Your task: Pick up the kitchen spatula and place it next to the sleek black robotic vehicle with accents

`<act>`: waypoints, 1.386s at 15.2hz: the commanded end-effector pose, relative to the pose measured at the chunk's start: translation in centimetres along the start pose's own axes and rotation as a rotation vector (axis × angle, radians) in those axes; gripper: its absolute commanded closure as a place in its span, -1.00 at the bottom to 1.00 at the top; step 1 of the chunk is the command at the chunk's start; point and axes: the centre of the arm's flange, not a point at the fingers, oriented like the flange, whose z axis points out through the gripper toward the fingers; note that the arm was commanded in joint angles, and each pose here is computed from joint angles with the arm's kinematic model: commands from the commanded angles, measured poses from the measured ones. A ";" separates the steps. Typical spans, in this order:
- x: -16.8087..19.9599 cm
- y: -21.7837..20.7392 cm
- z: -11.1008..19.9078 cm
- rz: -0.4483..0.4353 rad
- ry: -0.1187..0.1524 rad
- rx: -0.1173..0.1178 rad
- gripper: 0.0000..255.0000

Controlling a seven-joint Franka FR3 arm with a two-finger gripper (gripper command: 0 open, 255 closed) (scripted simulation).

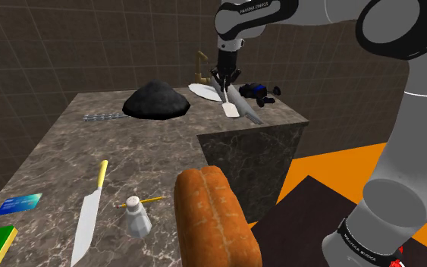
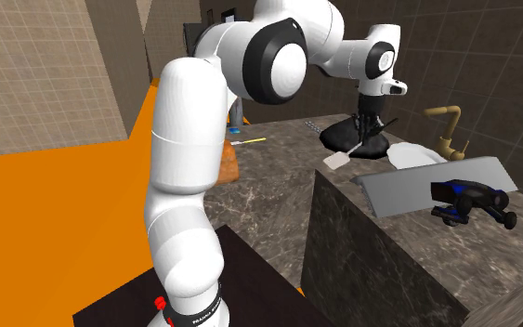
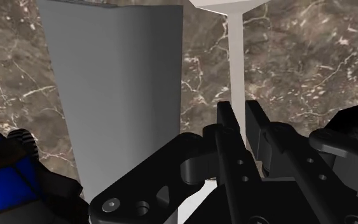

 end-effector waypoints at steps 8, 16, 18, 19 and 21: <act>-0.3 0.0 4.8 0.000 0.000 0.000 1.00; -0.6 0.0 9.0 0.000 0.000 0.000 1.00; -0.7 0.0 10.1 0.000 0.000 0.000 1.00; -0.7 0.0 10.6 0.000 0.000 0.000 1.00; -0.8 0.0 11.7 0.000 0.000 0.000 1.00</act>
